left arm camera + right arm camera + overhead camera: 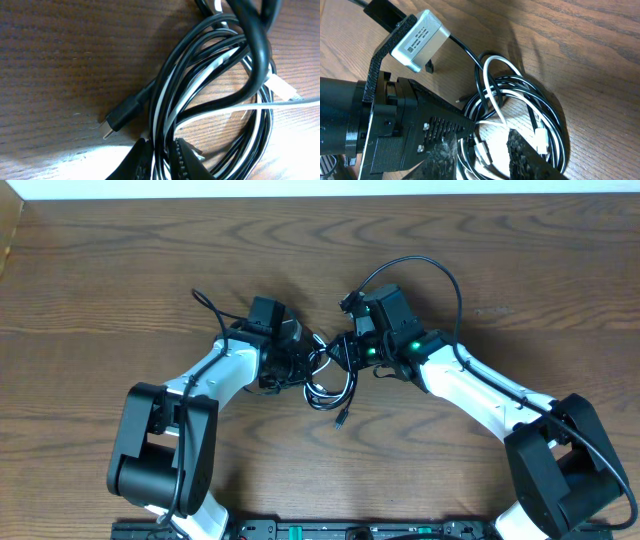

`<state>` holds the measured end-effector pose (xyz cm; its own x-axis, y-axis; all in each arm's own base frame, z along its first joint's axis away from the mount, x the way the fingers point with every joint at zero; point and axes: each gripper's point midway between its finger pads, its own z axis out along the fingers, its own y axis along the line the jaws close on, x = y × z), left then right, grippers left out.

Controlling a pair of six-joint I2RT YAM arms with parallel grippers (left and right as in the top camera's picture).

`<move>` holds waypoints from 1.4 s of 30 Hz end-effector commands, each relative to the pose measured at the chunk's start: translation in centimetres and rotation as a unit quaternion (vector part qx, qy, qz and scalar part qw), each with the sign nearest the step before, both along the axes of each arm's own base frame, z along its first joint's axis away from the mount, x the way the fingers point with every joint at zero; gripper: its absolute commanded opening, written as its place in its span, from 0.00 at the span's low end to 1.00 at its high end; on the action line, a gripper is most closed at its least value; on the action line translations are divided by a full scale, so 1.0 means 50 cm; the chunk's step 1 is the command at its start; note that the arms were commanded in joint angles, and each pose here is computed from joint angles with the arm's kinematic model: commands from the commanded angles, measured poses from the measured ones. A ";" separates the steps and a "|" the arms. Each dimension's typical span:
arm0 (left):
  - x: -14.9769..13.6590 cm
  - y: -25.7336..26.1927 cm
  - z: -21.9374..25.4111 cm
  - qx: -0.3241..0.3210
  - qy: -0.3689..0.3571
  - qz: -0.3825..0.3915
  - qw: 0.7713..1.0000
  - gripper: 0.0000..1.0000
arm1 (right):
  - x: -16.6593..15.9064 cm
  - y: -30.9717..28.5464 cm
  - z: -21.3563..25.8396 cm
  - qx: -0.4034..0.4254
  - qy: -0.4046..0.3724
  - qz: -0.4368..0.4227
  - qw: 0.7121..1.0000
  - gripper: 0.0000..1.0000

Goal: Untangle cables

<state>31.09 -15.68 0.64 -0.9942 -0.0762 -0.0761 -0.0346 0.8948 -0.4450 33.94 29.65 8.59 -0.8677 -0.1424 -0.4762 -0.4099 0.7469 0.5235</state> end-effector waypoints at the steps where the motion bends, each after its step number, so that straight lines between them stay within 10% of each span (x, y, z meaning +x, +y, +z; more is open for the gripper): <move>1: -0.009 0.006 -0.019 0.018 0.008 0.004 1.000 0.17 | 0.000 0.004 -0.005 -0.006 -0.001 0.002 1.000 0.31; 34: -0.016 0.001 -0.010 -0.011 0.007 -0.027 1.000 0.07 | -0.014 0.044 -0.131 -0.020 0.033 0.027 0.999 0.37; 38: -0.012 0.029 -0.010 -0.011 0.016 -0.005 1.000 0.07 | -0.009 0.029 -0.156 -0.040 0.039 0.015 0.998 0.04; 42: -0.007 0.062 -0.008 -0.019 0.029 0.023 0.999 0.07 | -0.007 0.031 -0.145 -0.027 0.041 0.019 0.999 0.01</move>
